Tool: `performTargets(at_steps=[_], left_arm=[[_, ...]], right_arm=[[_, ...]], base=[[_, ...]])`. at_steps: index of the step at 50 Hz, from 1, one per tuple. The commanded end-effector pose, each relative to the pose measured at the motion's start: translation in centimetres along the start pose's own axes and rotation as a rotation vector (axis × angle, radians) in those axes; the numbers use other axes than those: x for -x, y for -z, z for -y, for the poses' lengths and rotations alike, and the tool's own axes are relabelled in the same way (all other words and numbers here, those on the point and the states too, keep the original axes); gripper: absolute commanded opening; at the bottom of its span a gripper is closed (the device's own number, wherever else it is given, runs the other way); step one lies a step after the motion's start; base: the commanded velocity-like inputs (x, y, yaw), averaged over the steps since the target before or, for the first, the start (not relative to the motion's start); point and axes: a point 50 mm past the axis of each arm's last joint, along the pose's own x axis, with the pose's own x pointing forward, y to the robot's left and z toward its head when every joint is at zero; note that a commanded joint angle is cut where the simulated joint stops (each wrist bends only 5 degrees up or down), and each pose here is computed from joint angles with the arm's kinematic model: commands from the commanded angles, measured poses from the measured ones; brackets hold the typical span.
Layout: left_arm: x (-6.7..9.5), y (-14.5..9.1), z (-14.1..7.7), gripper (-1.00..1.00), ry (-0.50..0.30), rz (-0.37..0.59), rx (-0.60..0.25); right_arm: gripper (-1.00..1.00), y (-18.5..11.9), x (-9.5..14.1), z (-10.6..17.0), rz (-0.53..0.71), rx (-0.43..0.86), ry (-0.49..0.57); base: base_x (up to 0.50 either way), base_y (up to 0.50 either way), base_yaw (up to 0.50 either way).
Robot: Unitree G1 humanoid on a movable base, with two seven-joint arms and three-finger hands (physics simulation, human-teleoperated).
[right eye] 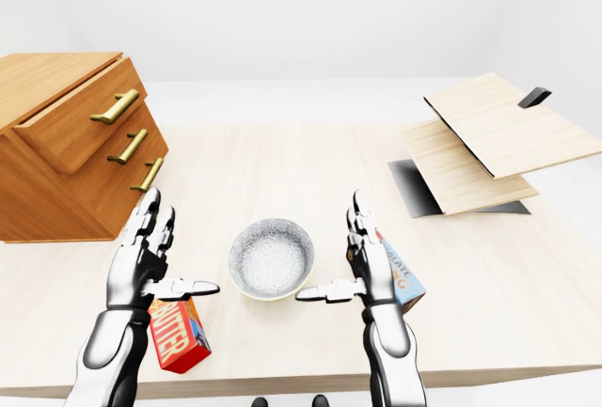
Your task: Close the top drawer of the cabinet and put the bowl on top of it.
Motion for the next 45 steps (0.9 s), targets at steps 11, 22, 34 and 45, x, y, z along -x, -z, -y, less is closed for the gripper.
performTargets(at_steps=[11,22,34,45], left_arm=[[-0.06,0.14,0.05,1.0,0.003,-0.003,-0.002],[-0.02,0.1,0.06,1.0,0.003,-0.003,-0.003],[-0.02,0.11,0.1,1.0,0.004,-0.005,-0.002],[-0.64,0.84,0.34,1.0,0.019,-0.034,-0.017]], right_arm=[[1.0,-0.12,0.17,-0.08,0.016,0.008,-0.007],[1.0,-0.12,0.34,-0.2,0.019,0.013,-0.017],[1.0,-0.05,0.36,-0.24,0.014,0.012,-0.025],[1.0,-0.07,0.27,-0.16,0.019,-0.001,-0.026]], base=[[0.0,0.03,0.0],[0.0,0.24,0.0],[0.0,0.27,0.0],[0.0,0.16,0.0]])
